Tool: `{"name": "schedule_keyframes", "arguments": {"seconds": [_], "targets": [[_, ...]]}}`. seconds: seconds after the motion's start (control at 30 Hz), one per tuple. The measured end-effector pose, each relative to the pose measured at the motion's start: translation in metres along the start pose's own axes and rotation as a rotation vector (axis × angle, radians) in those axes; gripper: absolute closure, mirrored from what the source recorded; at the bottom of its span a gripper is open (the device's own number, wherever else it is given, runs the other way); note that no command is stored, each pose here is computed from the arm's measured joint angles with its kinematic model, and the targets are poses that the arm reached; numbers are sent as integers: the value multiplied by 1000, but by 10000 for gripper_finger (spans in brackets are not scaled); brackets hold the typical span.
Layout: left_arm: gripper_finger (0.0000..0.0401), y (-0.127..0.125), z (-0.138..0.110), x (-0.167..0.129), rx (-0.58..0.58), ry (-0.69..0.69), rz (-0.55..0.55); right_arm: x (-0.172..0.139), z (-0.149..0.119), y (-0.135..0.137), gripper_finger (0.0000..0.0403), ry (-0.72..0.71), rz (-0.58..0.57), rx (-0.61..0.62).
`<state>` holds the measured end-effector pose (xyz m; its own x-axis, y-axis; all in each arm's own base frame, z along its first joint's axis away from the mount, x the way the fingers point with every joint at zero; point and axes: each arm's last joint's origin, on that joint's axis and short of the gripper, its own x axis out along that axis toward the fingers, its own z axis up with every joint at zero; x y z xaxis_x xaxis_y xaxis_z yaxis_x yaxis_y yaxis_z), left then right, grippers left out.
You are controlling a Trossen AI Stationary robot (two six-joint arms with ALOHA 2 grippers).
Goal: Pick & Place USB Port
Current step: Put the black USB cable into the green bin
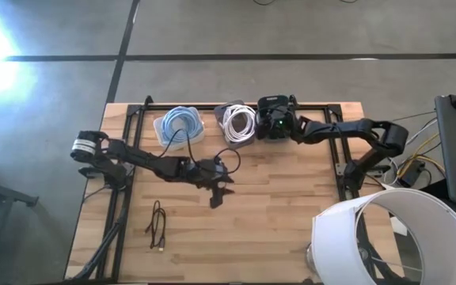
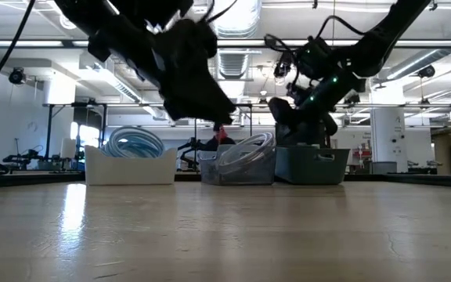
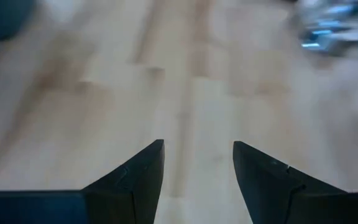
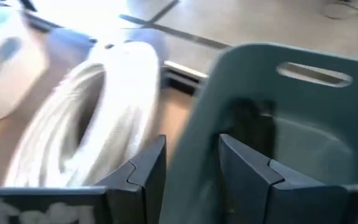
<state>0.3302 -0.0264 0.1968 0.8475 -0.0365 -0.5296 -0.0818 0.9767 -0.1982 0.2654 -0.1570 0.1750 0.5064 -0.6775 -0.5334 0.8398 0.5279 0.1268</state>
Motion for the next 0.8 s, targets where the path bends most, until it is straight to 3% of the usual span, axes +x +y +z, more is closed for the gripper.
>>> {"name": "schedule_keyframes", "arguments": {"seconds": [0.07, 0.17, 0.37, 0.6, 0.7, 0.8], "targets": [[206, -4, 6, -6, 6, -8, -58, -7, 1, 7, 261, -5, 45, -9], [206, -6, 12, -18, 13, 9, -59, -22, 4, 20, 267, -32, 106, -22], [206, -7, 10, -46, 26, 167, 89, -59, 7, 44, 269, -76, 229, -115], [206, -13, -12, -77, -222, 477, 177, -86, -1, 62, 263, -83, 330, -172], [206, -21, -18, -91, -243, 626, 142, -90, -5, 66, 266, -81, 348, -196], [206, -28, -20, -105, -289, 728, 187, -91, -6, 67, 269, -80, 355, -208]]}}
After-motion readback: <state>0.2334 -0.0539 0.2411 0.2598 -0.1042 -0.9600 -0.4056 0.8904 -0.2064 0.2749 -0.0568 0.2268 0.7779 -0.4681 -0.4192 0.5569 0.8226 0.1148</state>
